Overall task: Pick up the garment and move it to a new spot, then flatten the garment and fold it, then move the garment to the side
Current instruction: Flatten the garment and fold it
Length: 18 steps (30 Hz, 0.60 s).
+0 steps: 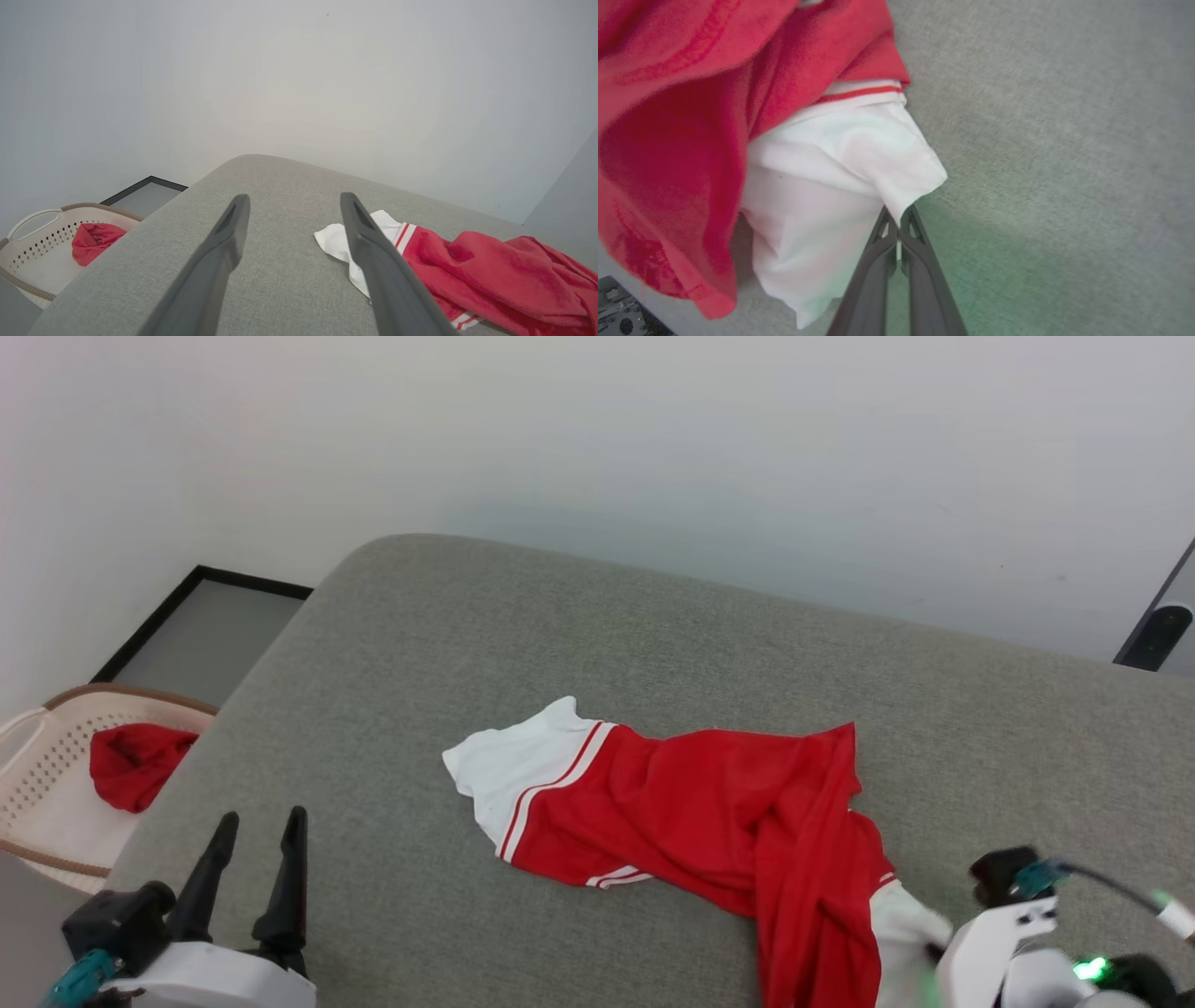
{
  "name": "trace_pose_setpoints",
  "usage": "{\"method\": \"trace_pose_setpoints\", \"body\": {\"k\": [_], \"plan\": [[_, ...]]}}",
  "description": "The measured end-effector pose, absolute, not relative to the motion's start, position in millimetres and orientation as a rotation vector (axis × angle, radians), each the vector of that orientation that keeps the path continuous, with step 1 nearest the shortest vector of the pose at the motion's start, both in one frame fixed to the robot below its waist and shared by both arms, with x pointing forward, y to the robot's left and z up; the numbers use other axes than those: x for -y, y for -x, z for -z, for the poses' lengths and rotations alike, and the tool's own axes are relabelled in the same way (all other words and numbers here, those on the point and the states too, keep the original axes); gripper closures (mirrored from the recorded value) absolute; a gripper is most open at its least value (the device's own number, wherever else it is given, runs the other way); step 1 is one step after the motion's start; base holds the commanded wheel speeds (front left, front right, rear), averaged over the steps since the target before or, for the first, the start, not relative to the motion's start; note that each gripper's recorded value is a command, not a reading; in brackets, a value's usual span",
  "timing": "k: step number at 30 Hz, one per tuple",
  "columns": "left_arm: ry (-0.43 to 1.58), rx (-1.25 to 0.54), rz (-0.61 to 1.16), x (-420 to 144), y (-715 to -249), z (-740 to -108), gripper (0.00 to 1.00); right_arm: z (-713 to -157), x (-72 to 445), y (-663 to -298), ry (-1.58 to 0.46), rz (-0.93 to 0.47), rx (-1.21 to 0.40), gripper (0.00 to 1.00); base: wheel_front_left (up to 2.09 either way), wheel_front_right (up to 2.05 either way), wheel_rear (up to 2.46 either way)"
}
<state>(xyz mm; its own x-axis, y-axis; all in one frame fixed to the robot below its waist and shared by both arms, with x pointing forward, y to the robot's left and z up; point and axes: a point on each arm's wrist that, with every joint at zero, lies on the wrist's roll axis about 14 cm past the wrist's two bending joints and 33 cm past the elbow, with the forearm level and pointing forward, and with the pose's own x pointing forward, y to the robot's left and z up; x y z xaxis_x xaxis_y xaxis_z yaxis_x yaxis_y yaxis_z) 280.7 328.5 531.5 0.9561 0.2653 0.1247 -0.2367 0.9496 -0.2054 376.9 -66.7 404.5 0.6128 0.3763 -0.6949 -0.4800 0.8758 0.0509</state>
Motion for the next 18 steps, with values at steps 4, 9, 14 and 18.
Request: {"method": "trace_pose_setpoints", "body": {"k": [4, 9, 14, 18], "plan": [[0.195, 0.155, -0.256, -327, -282, -531, 0.00, -422, 92, -398, 0.172, -0.438, -0.722, 1.00, 0.00, 0.00, 0.00], [0.199, 0.162, -0.244, -323, -286, -532, 0.00, -450, 132, -424, 0.205, -0.343, -0.661, 1.00, 0.00, 0.00, 0.00], [0.204, 0.160, -0.227, -316, -289, -530, 0.00, -478, 170, -445, 0.231, -0.249, -0.601, 1.00, 0.00, 0.00, 0.00], [0.205, 0.153, -0.219, -313, -292, -527, 0.00, -488, 201, -455, 0.243, -0.169, -0.594, 1.00, 0.00, 0.00, 0.00]]}}
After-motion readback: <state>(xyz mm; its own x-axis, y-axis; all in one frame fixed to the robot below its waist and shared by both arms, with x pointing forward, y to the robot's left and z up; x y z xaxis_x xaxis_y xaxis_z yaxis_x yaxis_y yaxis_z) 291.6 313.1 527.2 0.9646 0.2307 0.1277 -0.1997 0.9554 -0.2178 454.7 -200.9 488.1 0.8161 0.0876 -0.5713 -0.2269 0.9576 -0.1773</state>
